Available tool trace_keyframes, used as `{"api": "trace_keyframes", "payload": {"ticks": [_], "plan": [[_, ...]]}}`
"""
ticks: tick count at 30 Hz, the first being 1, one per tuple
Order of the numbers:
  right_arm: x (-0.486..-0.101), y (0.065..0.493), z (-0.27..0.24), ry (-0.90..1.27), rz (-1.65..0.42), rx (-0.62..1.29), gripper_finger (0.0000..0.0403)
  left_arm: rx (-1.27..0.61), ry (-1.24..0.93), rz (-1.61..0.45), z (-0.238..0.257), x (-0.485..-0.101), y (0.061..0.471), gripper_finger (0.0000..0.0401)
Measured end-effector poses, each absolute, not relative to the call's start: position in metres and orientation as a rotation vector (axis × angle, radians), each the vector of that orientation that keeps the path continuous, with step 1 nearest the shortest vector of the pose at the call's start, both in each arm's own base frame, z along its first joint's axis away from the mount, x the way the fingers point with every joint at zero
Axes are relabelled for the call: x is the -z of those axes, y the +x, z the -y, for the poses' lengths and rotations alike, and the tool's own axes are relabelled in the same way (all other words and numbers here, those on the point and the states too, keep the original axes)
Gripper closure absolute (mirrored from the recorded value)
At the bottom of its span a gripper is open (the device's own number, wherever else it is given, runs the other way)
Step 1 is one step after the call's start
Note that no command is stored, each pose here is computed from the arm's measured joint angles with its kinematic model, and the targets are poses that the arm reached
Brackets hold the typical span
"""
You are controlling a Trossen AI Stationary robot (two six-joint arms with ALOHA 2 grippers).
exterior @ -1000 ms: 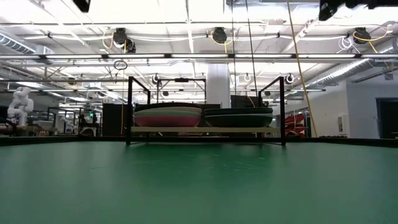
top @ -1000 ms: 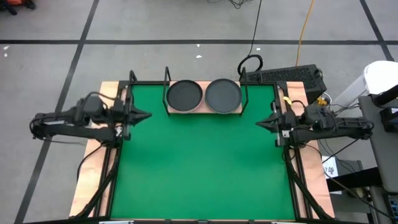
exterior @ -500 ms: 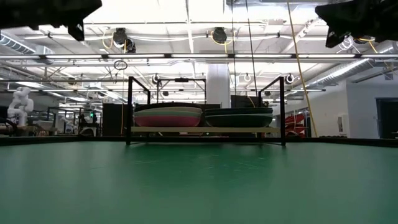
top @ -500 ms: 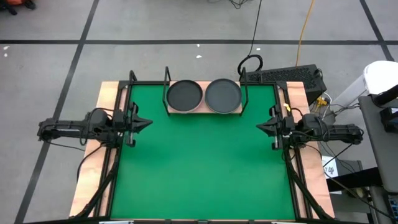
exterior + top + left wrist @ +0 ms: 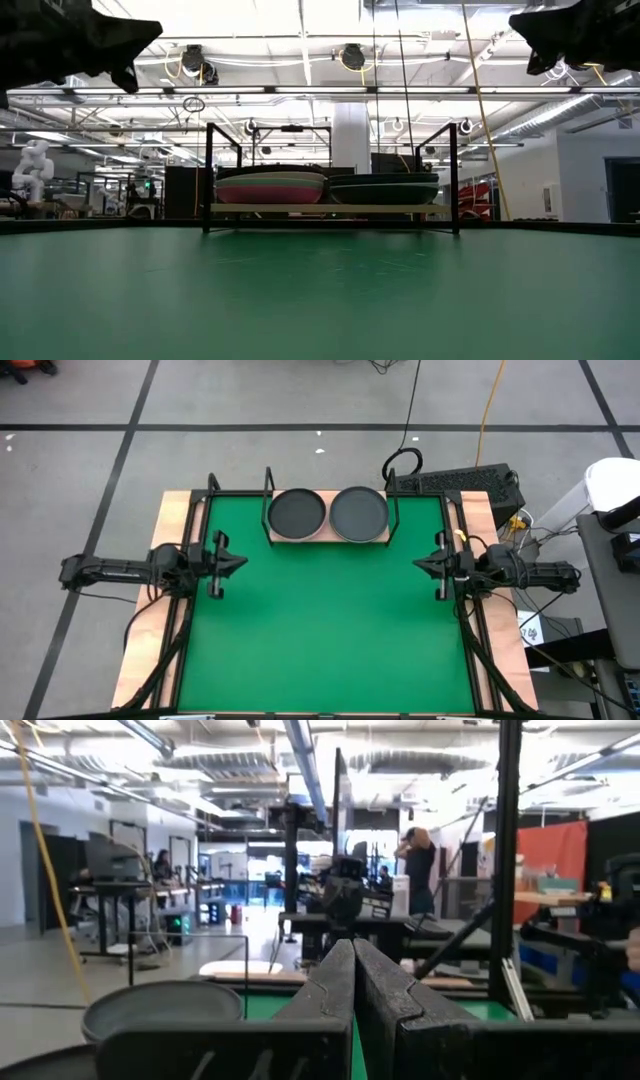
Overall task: Place and stack plates onto a shelf
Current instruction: Return to Home Position
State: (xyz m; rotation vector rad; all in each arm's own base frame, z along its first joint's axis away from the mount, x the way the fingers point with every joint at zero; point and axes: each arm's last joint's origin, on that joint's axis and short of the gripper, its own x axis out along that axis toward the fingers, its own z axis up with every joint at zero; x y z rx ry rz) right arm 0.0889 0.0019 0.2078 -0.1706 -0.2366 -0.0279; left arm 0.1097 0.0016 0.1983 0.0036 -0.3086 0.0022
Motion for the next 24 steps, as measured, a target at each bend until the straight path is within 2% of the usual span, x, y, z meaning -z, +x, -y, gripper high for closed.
{"api": "trace_keyframes", "payload": {"ticks": [14,18,24], "plan": [[-0.187,0.095,-0.002,-0.137,0.178,0.030,0.0403,-0.017,0.027,0.214,-0.004,-0.189,0.112,0.0400],[-0.194,0.093,-0.002,-0.121,0.273,0.035,0.0403,-0.017,0.027,0.216,-0.004,-0.190,0.112,0.0400],[-0.193,0.093,-0.002,-0.120,0.267,0.032,0.0403,-0.016,0.024,0.216,-0.004,-0.190,0.112,0.0400]]}}
